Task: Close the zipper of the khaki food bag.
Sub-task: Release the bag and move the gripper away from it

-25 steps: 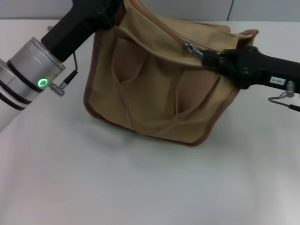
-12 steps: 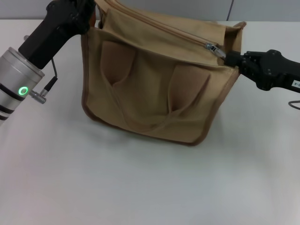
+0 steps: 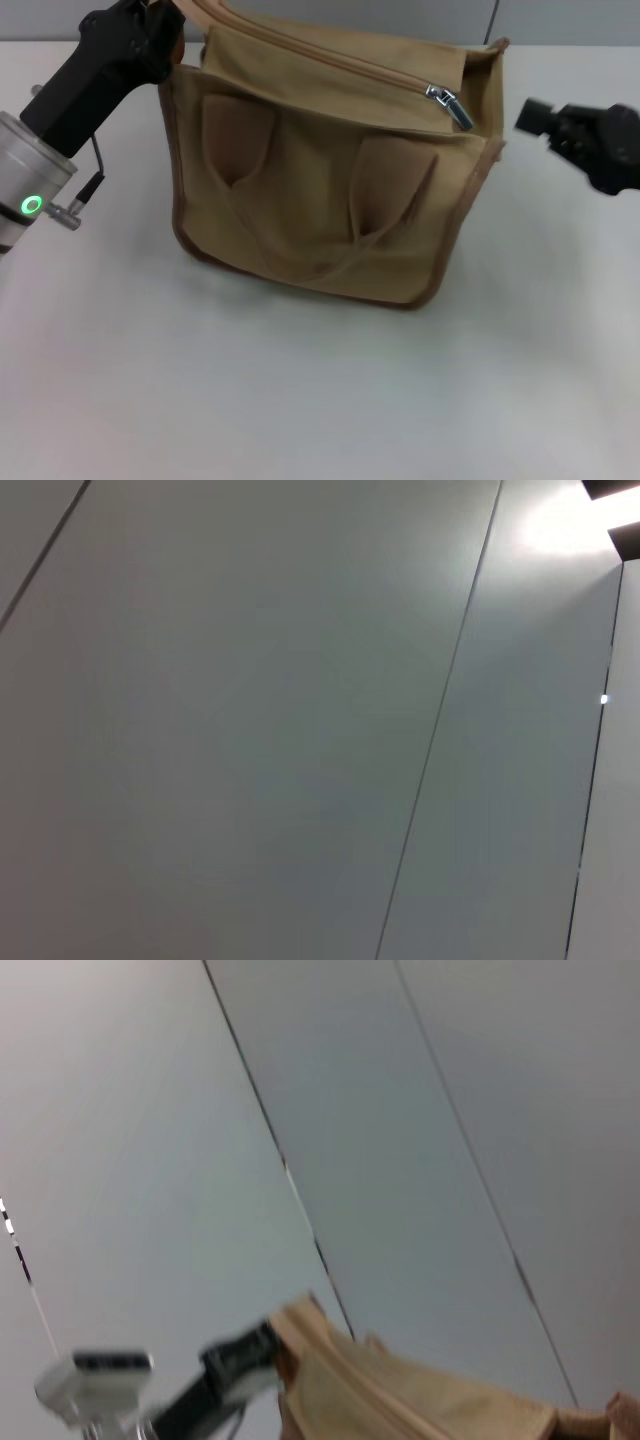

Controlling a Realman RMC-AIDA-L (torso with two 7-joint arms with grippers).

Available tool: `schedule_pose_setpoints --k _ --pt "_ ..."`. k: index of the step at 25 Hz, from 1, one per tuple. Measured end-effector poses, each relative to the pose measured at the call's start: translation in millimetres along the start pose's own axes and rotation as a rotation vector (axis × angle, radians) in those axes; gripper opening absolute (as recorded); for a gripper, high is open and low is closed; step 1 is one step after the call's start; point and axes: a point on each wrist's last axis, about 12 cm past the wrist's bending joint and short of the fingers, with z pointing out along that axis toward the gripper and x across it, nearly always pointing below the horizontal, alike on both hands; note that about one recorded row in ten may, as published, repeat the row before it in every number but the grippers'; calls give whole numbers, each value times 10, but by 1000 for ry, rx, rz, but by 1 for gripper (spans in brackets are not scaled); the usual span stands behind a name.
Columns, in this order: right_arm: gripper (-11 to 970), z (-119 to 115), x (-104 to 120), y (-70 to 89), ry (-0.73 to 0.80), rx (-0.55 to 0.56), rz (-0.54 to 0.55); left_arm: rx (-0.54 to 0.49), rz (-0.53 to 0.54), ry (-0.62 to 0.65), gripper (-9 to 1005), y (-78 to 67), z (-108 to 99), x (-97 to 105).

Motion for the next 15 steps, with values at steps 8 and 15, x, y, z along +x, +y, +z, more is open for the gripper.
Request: schedule_pose_setpoints --k 8,15 --pt "59 -128 45 94 -72 -13 -26 65 4 -60 58 -73 -72 -83" --pt "190 -92 122 124 -79 -28 -26 248 24 -166 324 -197 -85 -319"
